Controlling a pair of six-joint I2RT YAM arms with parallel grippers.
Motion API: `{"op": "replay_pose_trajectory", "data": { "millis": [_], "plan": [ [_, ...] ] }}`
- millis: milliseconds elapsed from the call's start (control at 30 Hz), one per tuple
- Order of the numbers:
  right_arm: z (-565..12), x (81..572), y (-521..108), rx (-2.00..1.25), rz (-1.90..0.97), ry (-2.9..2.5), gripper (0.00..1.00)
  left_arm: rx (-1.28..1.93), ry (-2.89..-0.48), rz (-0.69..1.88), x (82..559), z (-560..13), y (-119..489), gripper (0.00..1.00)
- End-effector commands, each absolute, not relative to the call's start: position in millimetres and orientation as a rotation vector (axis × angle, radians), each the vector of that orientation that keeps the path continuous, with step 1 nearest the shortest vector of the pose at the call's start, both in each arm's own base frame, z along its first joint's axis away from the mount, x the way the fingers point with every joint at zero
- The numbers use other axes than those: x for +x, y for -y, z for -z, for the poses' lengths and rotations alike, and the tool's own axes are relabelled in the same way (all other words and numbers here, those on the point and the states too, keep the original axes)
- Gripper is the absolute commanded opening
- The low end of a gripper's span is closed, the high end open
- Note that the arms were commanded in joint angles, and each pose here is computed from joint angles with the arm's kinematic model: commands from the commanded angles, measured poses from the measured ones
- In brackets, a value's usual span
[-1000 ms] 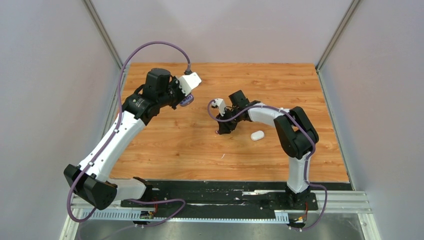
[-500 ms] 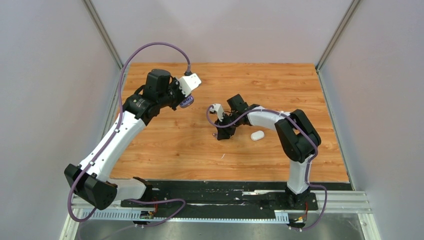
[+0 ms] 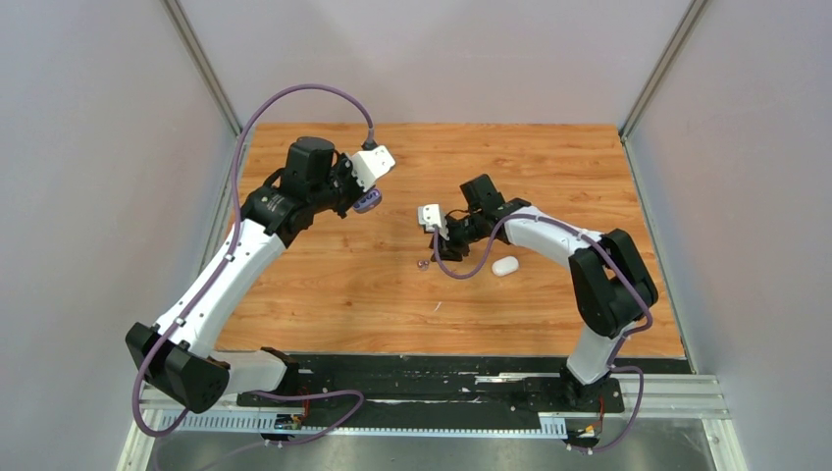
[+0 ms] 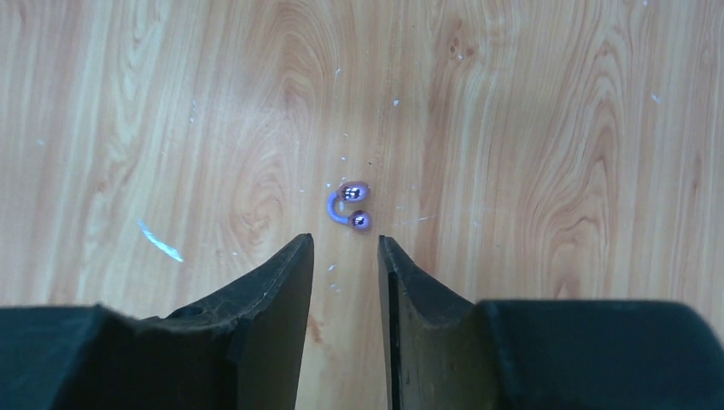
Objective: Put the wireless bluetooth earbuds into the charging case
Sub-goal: Pick up the earbud from the center of the board.
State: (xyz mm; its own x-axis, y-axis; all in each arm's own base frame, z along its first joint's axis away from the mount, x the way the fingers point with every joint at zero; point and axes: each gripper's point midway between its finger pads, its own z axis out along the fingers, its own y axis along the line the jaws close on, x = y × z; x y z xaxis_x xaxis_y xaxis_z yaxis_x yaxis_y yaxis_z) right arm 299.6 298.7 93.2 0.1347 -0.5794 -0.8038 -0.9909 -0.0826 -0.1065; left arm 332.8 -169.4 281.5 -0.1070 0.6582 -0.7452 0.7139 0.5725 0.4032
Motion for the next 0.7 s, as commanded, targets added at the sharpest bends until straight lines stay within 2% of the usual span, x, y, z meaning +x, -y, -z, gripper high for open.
{"op": "replay_pose_trajectory", "data": {
  "millis": [0,333,667],
  "plan": [
    [-91,313,-314,-1.887,-0.738,-1.231,0.35,1.093,-1.754,0.076,329,-303,168,0.0],
    [-57,314,-316,-2.035,-0.739,-1.161,0.44,1.098,-1.759,0.069,328,-302,166,0.0],
    [-35,314,-321,-2.106,-0.786,-1.205,0.41,1.099,-1.756,0.074,330,-303,168,0.0]
  ]
}}
